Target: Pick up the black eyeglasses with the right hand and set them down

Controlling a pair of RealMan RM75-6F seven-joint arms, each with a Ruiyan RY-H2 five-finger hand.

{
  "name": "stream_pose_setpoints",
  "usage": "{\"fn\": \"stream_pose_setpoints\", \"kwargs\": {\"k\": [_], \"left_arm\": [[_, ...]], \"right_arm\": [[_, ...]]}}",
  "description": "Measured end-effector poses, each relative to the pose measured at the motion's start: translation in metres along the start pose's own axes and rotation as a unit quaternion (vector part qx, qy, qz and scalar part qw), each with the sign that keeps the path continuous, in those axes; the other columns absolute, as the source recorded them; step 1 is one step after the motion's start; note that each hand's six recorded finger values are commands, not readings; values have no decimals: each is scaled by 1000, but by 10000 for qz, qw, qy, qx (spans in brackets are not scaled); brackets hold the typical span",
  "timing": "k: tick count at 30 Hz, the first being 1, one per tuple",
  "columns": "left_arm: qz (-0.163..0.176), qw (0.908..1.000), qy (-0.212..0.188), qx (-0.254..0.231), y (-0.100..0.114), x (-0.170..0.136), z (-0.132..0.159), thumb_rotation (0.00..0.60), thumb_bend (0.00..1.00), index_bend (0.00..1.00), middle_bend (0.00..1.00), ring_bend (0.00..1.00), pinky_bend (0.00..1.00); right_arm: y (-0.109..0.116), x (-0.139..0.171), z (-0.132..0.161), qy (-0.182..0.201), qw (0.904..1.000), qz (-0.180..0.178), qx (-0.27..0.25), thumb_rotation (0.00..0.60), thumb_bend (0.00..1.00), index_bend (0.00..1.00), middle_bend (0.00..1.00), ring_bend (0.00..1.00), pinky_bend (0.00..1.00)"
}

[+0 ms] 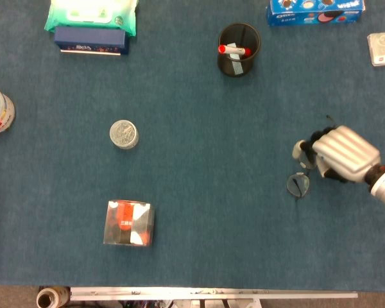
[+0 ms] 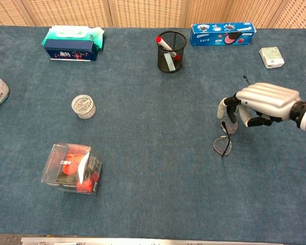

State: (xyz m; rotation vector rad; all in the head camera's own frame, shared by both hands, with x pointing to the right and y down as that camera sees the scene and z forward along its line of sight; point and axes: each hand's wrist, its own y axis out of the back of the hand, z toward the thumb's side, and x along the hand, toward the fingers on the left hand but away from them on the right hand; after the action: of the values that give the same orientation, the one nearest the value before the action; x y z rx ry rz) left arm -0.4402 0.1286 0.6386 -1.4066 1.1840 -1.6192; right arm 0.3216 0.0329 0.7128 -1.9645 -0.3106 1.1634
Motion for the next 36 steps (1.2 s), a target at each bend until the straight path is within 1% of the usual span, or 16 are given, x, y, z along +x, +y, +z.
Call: {"fn": "stream_pose_setpoints", "kwargs": {"k": [1,3,5,6,9,14,18,21,25,28,32,36], "left_arm": [[2,10000,-8,7,0,0,1,600,272,309,330,301,372],[13,10000,-28,19,1,1,2,600,272,309,330,301,373],[26,10000,-43,26,2,2,4,600,272,310,331,301,373],[33,10000,-51,31,3,2,5,600,272,309,331,301,373],[37,10000,-59,39,4,2,6,600,272,309,330,301,373],[40,10000,-37,31,5,1,5,600,272,309,330,301,373],[45,10000,-18,16,5,1,4,600,272,310,331,301,373],[50,10000,-17,8,6,0,3,600,272,310,330,301,373],[67,10000,-9,18,7,1,2,600,272,310,331,301,373],[81,10000,-8,20,8,1,3,600,272,310,331,301,373],[79,10000,-3,30,8,1,3,600,272,310,331,301,373],[84,10000,3,35,9,1,3,600,272,310,330,301,374]], "right_arm": [[5,1,0,-3,10000,-95,6,600,983,397,548,360,378],[15,2,2,4,9995,-322,3,600,872,397,548,360,386],[25,2,5,48,9984,-561,-20,600,738,397,548,360,393],[28,2,7,84,9978,-661,-31,600,702,397,549,360,395],[38,0,17,283,9951,-950,-72,600,649,397,548,360,396],[46,-8,33,607,9908,-1199,-139,600,644,397,548,360,397],[51,-14,41,770,9881,-1322,-159,600,638,397,548,360,402],[53,-17,47,906,9859,-1394,-173,600,607,397,548,360,404],[56,-23,56,1114,9834,-1429,-120,600,537,397,548,360,404],[57,-28,64,1275,9815,-1425,-50,600,466,397,548,360,404],[56,-32,72,1462,9799,-1356,73,600,353,397,547,360,405],[51,-32,75,1603,9791,-1242,121,600,295,397,539,360,404]]}}
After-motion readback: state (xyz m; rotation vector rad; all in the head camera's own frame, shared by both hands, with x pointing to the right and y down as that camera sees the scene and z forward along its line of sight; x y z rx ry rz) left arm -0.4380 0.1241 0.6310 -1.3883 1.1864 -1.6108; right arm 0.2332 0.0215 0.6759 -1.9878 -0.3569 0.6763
